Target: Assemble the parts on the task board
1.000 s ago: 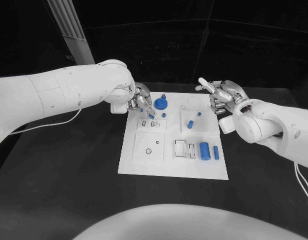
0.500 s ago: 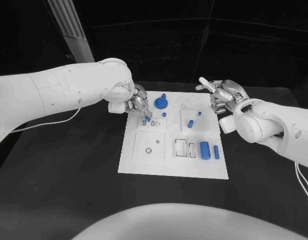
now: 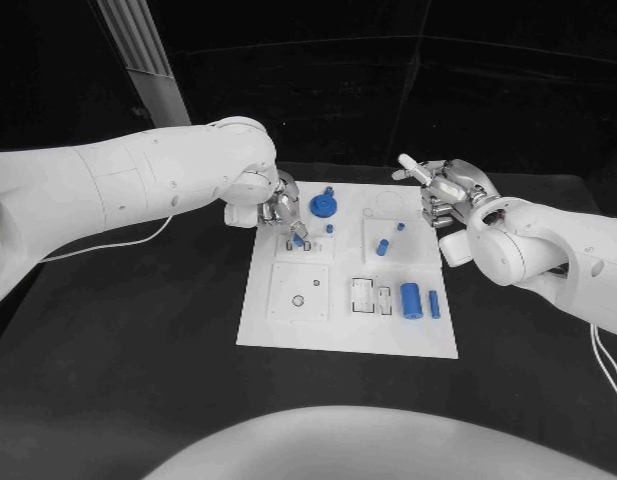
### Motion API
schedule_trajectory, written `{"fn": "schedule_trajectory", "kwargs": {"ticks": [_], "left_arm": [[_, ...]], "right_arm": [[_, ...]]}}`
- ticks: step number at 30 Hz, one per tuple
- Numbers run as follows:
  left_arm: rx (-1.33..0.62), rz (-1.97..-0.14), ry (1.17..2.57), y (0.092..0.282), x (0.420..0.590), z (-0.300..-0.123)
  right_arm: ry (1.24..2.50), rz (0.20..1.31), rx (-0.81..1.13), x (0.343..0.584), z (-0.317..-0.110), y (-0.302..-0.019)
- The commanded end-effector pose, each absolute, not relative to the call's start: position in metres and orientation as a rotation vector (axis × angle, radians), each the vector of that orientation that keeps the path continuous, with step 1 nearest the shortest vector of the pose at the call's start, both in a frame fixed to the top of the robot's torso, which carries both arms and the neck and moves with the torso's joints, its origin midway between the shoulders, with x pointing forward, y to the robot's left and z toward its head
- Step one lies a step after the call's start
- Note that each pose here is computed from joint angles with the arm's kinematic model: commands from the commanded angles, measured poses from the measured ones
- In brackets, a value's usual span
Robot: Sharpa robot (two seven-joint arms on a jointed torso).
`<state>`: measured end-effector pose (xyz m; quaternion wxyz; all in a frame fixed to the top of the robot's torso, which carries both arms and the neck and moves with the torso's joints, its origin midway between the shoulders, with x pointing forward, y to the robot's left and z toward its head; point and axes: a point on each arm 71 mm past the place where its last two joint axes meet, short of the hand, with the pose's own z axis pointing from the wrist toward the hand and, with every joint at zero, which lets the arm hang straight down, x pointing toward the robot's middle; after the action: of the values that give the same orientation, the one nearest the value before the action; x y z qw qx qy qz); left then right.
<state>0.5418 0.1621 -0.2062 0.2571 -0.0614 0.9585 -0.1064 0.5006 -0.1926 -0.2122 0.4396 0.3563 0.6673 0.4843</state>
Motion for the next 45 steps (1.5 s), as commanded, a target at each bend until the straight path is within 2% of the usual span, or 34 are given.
{"fn": "schedule_trajectory", "kwargs": {"ticks": [1, 45], "left_arm": [[-0.173, -0.267, 2.608, 0.1617, 0.5422, -0.2062], [-0.168, -0.279, 2.621, 0.1523, 0.5467, -0.2154]], "right_arm": [[1.656, 1.209, 0.877, 0.5008, -0.2109, -0.1918], [1.664, 1.220, 0.873, 0.4997, -0.2106, -0.1883]]}}
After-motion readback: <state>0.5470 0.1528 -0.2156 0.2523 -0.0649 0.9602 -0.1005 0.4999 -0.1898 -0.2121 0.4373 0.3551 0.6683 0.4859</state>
